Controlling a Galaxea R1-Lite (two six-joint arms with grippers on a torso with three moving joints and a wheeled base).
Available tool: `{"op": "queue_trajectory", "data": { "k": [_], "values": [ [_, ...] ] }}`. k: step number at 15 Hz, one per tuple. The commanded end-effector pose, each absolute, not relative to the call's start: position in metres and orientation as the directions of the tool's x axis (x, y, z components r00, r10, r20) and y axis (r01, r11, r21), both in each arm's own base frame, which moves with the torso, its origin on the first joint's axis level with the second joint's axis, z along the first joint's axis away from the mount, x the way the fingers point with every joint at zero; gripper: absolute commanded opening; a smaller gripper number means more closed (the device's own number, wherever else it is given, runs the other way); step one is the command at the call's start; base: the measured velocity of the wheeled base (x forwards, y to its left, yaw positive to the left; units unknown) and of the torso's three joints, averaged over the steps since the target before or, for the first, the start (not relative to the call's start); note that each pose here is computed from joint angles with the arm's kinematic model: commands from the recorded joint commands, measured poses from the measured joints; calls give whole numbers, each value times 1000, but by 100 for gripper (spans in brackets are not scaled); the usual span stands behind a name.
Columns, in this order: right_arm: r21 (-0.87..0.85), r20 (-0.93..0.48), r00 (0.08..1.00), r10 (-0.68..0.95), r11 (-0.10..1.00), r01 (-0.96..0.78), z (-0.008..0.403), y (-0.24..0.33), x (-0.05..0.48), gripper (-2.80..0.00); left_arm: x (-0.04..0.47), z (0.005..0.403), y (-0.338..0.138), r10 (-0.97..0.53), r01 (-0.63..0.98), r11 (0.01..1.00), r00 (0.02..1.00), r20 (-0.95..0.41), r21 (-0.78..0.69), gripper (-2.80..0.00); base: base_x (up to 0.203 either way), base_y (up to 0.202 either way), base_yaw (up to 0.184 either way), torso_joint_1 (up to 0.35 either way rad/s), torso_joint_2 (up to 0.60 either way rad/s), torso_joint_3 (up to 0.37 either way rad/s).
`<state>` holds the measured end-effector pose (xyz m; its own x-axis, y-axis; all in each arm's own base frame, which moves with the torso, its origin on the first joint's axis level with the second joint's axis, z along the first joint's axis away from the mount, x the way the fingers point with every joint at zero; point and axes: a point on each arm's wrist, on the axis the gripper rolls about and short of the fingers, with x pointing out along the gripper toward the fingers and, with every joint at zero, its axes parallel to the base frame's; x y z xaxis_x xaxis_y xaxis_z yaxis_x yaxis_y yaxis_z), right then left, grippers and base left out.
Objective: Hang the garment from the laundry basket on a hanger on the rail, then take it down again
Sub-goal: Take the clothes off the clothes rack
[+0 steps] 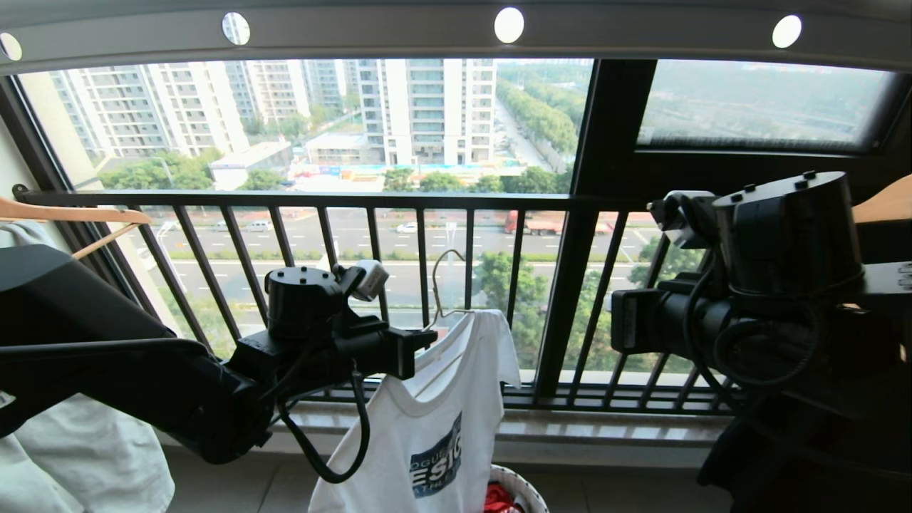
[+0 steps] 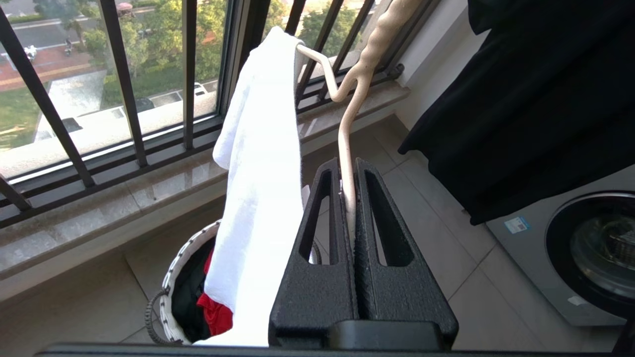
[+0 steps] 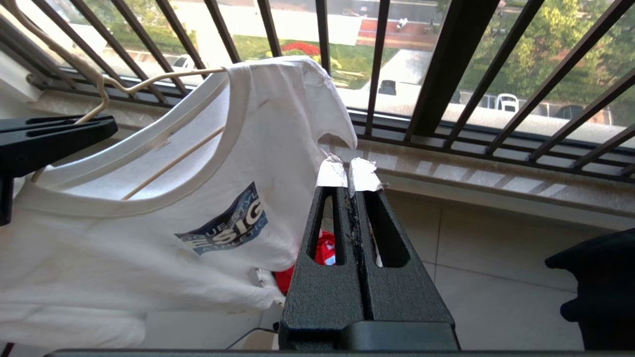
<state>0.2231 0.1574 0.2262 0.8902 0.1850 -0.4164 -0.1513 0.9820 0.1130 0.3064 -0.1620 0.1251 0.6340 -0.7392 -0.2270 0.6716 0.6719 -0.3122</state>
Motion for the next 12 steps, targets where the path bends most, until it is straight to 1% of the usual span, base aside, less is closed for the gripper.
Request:
{"op": "queue_trajectory", "data": {
  "k": [1, 2, 4, 7, 8, 9, 12],
  "values": [
    [99, -483, 861, 157, 987, -125, 186, 177, 252, -280, 305, 128, -165, -742, 673, 668, 635, -216, -319, -280, 0, 0, 0, 0, 0, 0],
    [70, -490, 859, 150, 989, -133, 174, 181, 263, -280, 309, 129, -167, -721, 655, 690, 661, -209, -309, -280, 0, 0, 0, 0, 0, 0],
    [21, -450, 882, 143, 988, -150, 159, 177, 292, -280, 315, 128, -171, -679, 615, 729, 704, -208, -301, -280, 0, 0, 0, 0, 0, 0],
    [16, -511, 843, 166, 983, -184, 123, 186, 309, -280, 312, 130, -179, -691, 613, 712, 696, -193, -343, -280, 0, 0, 0, 0, 0, 0],
    [45, -492, 851, 186, 981, -188, 120, 189, 313, -280, 308, 130, -184, -704, 621, 698, 686, -184, -356, -280, 0, 0, 0, 0, 0, 0],
    [70, -463, 861, 211, 977, -202, 117, 193, 314, 0, 306, 130, -187, -709, 626, 692, 683, -176, -358, -280, 0, 0, 0, 0, 0, 0],
    [91, -420, 873, 248, 969, -231, 100, 207, 318, 0, 302, 131, -191, -714, 628, 686, 678, -174, -366, -280, 0, 0, 0, 0, 0, 0]
  ]
}}
